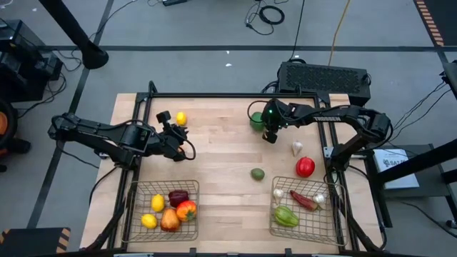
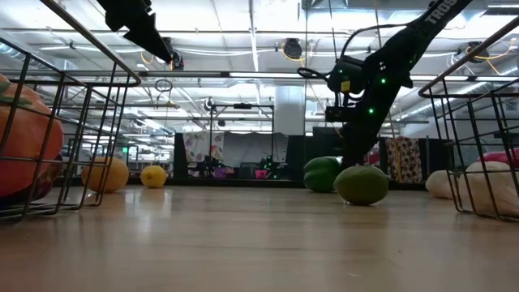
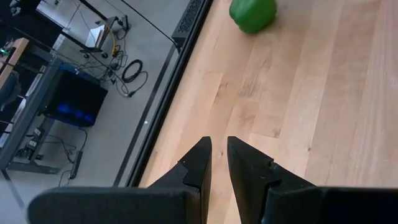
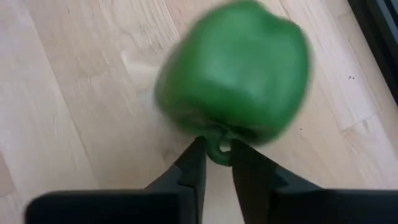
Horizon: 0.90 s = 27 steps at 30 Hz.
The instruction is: Sort produce into baskets
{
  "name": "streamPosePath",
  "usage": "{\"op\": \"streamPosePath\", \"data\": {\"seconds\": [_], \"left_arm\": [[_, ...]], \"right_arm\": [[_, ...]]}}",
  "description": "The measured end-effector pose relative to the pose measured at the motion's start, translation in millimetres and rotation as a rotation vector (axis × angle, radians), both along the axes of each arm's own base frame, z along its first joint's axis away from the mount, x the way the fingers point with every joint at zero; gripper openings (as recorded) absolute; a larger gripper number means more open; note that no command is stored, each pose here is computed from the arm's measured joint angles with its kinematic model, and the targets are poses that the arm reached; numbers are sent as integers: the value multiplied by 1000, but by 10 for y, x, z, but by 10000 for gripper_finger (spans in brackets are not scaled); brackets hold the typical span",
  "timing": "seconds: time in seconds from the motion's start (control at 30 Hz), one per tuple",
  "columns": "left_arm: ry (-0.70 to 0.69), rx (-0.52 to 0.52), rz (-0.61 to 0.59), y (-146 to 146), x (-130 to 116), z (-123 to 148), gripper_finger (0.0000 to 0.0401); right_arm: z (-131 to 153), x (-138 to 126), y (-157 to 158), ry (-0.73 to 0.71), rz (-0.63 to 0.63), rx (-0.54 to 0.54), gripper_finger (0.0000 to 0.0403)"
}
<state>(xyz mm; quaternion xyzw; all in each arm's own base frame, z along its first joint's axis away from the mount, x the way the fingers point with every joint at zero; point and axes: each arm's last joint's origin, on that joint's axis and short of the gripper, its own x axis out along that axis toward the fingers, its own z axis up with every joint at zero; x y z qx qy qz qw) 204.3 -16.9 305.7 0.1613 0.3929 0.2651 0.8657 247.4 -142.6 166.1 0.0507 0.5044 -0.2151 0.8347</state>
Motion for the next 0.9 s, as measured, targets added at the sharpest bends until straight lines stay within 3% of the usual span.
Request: {"op": "streamPosePath", "data": {"seconds": [0.23, 0.73, 0.9], "left_arm": [[0, 0, 0, 0, 0, 0, 61], [0, 0, 0, 0, 0, 0, 61], [0, 0, 0, 0, 0, 0, 61]], "right_arm": [[1, 2, -1, -1, 3, -3, 6], [101, 51, 74, 39, 36, 55, 5], [329, 112, 189, 89, 87, 212, 4]]}}
